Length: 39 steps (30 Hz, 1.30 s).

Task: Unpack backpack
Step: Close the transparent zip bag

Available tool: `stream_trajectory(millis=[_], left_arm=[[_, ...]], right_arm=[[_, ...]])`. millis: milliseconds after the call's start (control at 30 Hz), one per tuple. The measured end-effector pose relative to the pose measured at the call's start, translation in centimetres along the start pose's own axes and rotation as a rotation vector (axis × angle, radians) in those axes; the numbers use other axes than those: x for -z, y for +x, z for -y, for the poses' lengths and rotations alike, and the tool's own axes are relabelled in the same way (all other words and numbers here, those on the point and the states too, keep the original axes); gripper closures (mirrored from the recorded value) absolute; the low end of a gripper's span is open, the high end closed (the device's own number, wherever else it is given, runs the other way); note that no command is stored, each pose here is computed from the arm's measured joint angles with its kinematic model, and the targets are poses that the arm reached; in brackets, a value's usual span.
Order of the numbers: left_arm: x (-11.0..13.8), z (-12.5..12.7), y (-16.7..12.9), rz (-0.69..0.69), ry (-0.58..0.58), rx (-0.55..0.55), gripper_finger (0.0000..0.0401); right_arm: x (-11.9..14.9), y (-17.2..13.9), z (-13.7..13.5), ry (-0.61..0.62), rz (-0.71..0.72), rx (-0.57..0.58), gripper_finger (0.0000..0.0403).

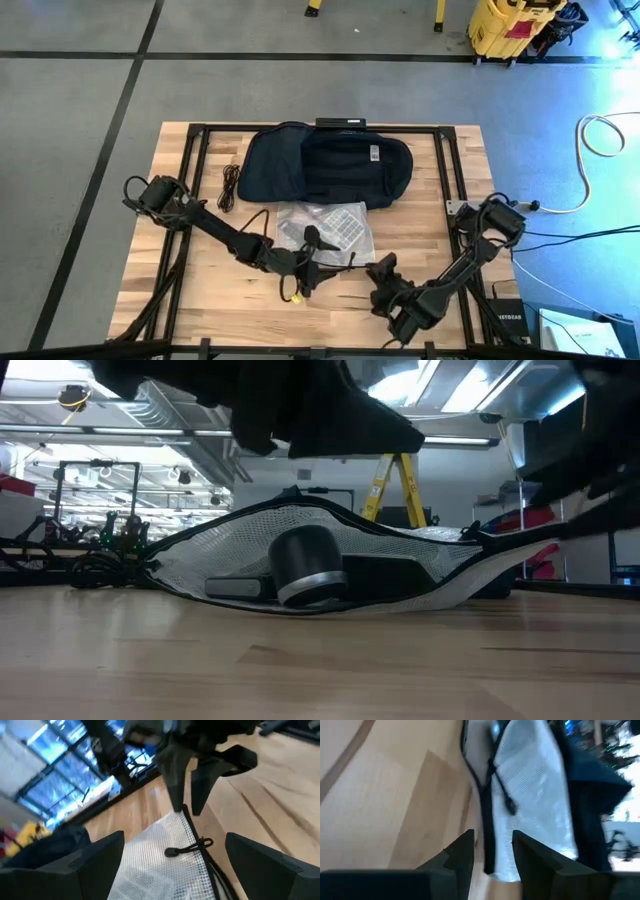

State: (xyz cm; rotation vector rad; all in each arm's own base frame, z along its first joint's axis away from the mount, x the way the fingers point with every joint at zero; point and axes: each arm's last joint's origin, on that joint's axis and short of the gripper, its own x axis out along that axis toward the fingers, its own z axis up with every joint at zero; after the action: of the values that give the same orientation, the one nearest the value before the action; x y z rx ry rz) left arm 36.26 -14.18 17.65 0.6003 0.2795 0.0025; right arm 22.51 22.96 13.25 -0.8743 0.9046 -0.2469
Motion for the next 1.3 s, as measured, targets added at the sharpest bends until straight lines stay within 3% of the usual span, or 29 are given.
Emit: stream_trajectory(millis=[233,400,633,767,1033,1300], left_arm=[[0.4,-1.2,0.8,0.025,0.082,0.065,0.0068],[1.0,-0.8,3.3,-0.020,0.192,0.152,0.0068],[-0.4,-1.9,6.0,-0.174,0.237,0.164,0.0070],[-0.7,-3.0,6.5,-0.171,0.302,0.220,0.0085],[-0.6,-4.8,6.9,-0.212,0.418,0.337,0.0120],[-0.5,-3.9,6.7,-0.169,0.593,0.461,0.0176]], right_arm=[[0.2,0.9,0.2,-0.015,-0.008,0.020,0.0288],[0.1,1.7,0.8,0.009,-0.034,0.025,0.0290],[0.0,2.2,0.9,0.042,-0.051,-0.004,0.0358],[0.0,2.2,0.9,0.049,-0.051,-0.006,0.0398],[-0.2,2.2,0.7,0.096,-0.047,-0.036,0.0401],[-0.2,2.2,0.7,0.098,-0.047,-0.037,0.0402]])
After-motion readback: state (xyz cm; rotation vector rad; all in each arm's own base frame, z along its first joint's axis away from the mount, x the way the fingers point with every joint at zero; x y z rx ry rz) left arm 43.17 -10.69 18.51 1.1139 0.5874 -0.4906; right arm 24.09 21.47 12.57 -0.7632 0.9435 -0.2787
